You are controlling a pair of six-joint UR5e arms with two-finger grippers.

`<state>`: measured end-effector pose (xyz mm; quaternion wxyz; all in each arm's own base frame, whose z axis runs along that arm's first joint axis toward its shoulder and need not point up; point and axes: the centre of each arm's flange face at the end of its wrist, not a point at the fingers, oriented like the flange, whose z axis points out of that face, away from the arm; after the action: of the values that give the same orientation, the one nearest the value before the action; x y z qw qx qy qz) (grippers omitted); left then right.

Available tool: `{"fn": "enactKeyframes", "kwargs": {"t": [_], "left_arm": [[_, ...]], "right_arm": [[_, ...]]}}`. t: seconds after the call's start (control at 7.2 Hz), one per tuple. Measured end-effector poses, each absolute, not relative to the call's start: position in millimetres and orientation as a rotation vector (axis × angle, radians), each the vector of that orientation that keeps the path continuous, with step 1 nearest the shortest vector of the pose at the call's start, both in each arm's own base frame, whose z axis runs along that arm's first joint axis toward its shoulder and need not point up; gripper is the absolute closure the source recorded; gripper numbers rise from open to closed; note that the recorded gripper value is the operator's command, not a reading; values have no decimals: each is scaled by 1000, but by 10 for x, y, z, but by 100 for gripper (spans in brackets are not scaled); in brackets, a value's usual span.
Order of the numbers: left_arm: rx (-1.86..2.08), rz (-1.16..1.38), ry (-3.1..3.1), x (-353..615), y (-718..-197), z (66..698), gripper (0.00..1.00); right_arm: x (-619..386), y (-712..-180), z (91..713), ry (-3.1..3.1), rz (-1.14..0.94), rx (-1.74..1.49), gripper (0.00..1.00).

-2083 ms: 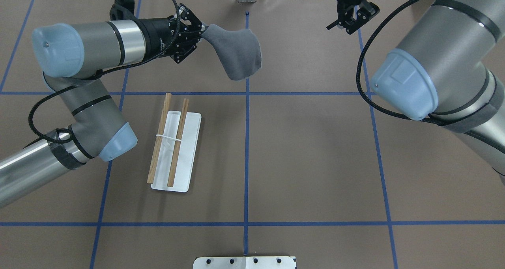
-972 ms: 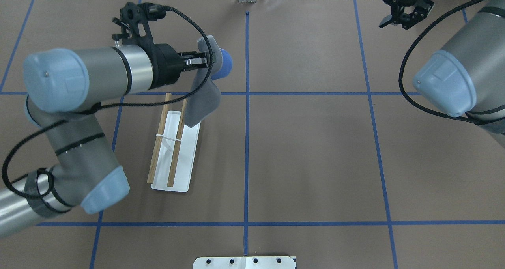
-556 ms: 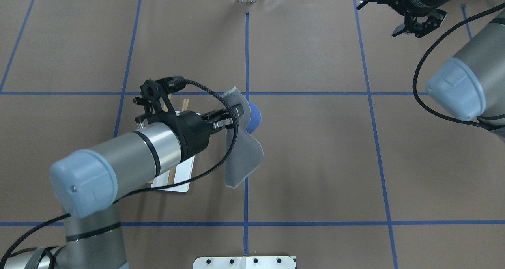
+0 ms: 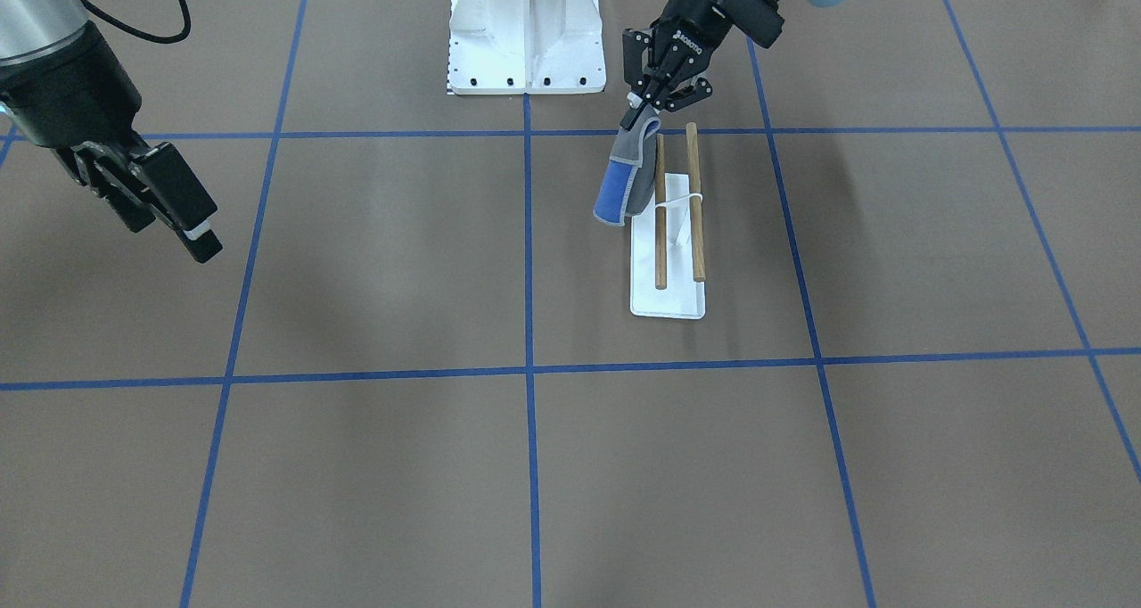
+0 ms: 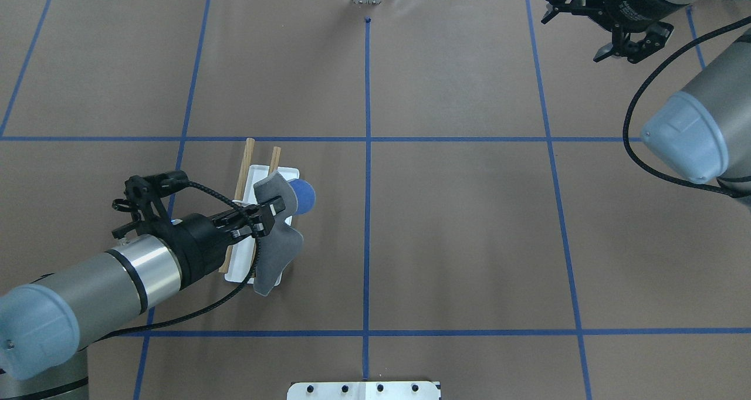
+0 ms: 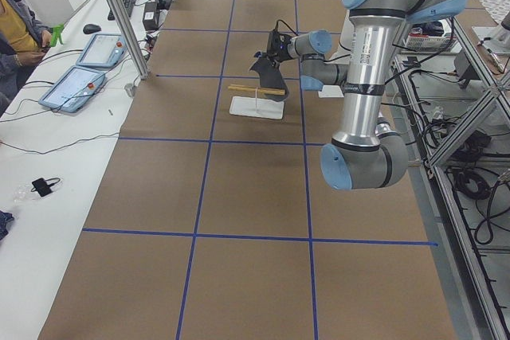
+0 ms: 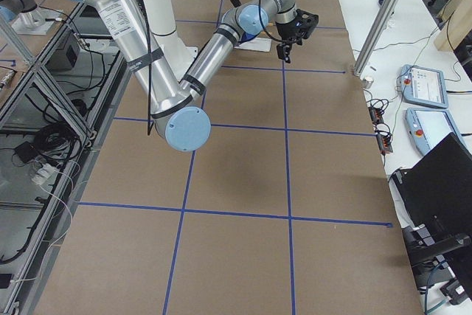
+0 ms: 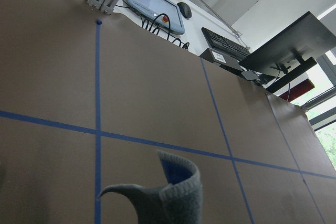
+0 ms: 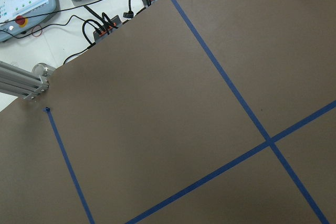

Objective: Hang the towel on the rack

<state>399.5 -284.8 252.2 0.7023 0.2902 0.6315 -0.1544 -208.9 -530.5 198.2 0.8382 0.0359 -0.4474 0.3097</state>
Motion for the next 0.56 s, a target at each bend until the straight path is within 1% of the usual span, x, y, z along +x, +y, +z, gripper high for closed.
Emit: {"fn": "enactKeyframes", "kwargs": {"t": [0.28, 0.56], "left_arm": [[688, -306, 1404, 3800, -2818, 2938, 100], [718, -291, 1396, 3627, -2825, 3121, 100]], "right_arm": [[-2091, -5313, 2003, -942, 654, 76, 0], [-2094, -5312, 2002, -941, 655, 78, 0]]}}
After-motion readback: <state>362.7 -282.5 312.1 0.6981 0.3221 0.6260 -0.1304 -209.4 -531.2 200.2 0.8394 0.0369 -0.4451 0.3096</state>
